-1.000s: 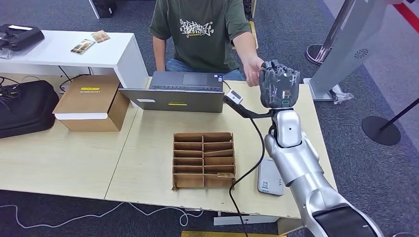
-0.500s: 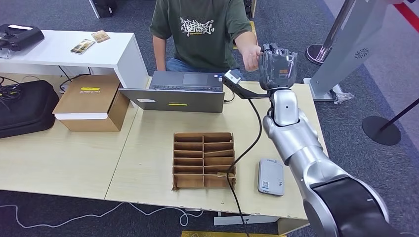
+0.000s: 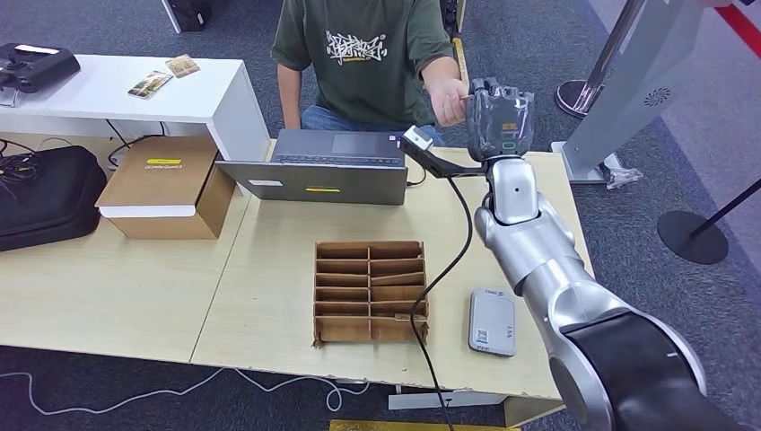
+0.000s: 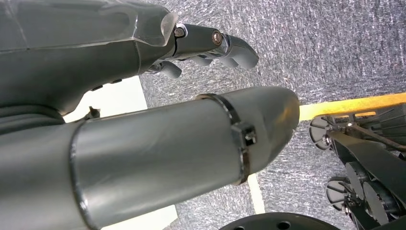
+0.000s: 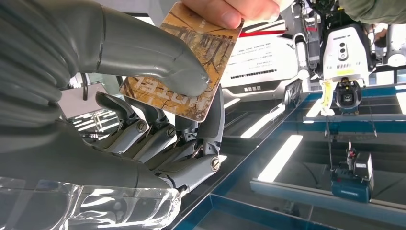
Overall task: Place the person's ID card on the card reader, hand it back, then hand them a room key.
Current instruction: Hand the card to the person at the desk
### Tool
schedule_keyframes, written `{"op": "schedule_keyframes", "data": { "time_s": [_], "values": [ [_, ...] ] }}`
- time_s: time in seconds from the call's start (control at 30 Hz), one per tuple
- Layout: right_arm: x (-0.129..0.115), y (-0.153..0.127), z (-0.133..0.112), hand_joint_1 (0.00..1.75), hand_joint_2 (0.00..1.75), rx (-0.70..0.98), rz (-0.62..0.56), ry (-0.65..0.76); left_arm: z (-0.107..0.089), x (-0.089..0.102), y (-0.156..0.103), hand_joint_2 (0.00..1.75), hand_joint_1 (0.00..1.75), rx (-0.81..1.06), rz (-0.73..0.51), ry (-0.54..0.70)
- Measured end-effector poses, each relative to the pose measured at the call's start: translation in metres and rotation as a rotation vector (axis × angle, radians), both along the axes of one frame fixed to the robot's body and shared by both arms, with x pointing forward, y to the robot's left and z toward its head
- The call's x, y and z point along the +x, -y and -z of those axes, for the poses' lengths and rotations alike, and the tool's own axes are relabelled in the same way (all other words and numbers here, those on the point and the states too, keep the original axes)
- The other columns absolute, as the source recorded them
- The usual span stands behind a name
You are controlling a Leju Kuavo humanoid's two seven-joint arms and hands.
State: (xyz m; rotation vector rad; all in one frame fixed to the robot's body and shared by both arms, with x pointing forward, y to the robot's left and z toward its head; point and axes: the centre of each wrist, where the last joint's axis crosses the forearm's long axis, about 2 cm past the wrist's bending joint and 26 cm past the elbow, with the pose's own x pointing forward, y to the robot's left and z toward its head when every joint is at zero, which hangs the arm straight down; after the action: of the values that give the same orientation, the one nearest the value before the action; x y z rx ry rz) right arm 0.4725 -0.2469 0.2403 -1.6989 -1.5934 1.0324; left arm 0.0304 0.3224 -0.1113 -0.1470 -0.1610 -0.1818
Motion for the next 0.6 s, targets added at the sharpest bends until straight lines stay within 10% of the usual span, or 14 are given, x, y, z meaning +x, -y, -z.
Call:
{"op": "schedule_keyframes", "data": {
  "time_s": [0.1,0.6],
  "values": [
    [0.0001,0.0005,0.001,0.04,1.75,-0.003,0.0,-0.006,0.0,0.0005,0.0,0.0,0.0,0.0,0.002,-0.001],
    [-0.0001,0.0015,0.0039,0.0,1.75,-0.004,0.007,-0.019,-0.0002,0.0014,-0.0005,0.0,0.0,0.002,0.009,0.0]
  ]
}}
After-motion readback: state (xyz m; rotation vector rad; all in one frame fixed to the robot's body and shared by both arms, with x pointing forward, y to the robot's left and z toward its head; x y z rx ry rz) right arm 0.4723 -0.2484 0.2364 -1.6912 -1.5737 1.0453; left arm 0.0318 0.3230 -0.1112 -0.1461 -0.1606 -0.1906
